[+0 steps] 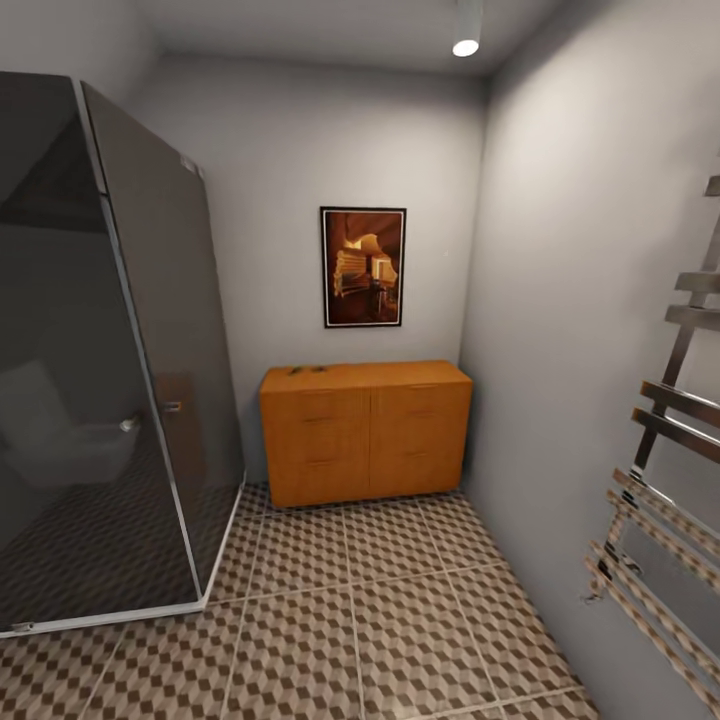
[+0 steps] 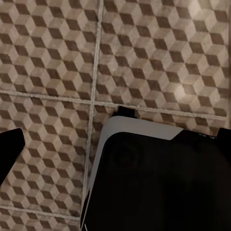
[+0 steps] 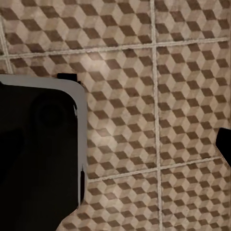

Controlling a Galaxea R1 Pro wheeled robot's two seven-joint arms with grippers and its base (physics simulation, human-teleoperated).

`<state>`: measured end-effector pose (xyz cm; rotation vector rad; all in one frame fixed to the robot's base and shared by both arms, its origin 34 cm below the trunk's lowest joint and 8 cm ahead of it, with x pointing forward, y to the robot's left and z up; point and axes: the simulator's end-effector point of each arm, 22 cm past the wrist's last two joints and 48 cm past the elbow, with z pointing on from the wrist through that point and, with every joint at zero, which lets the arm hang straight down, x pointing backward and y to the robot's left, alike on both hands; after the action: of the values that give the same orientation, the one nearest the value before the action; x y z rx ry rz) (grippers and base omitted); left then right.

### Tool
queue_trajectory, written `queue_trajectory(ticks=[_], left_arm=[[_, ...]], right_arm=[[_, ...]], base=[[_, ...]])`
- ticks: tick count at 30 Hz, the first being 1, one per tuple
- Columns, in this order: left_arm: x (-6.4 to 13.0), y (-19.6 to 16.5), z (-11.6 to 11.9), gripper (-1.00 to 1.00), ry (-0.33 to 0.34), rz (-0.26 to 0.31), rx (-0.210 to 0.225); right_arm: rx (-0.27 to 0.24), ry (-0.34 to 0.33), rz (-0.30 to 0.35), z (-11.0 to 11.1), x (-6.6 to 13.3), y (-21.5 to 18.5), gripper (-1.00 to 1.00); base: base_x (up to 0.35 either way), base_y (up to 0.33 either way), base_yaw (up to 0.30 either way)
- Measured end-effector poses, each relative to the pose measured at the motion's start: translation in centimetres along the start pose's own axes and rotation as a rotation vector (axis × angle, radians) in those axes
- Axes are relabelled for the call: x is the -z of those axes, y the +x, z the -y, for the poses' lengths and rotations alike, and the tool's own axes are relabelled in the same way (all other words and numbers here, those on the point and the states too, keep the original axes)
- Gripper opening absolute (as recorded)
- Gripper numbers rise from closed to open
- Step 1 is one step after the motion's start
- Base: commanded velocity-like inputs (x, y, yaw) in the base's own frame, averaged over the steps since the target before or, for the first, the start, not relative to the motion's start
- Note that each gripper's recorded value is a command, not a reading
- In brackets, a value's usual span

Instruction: Take the four mousetraps from the cabinet in the bathroom and place them on the bathroom floor. Make sure all four end up on the same floor surface, and ensure that at least two of them are either under or directly next to the same bathroom sink.

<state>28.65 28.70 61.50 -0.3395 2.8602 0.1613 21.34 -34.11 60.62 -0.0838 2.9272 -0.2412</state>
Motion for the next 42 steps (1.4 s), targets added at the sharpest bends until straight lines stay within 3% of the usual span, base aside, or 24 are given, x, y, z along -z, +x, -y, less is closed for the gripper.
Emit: queue_trajectory(ticks=[42], left_arm=[[0.0, -0.01, -0.01, 1.0, 0.001, 0.0, 0.0]], right_arm=[[-0.002, -0.002, 0.001, -0.19, 0.01, -0.03, 1.0]], base=[[0.322, 0.0, 0.0]])
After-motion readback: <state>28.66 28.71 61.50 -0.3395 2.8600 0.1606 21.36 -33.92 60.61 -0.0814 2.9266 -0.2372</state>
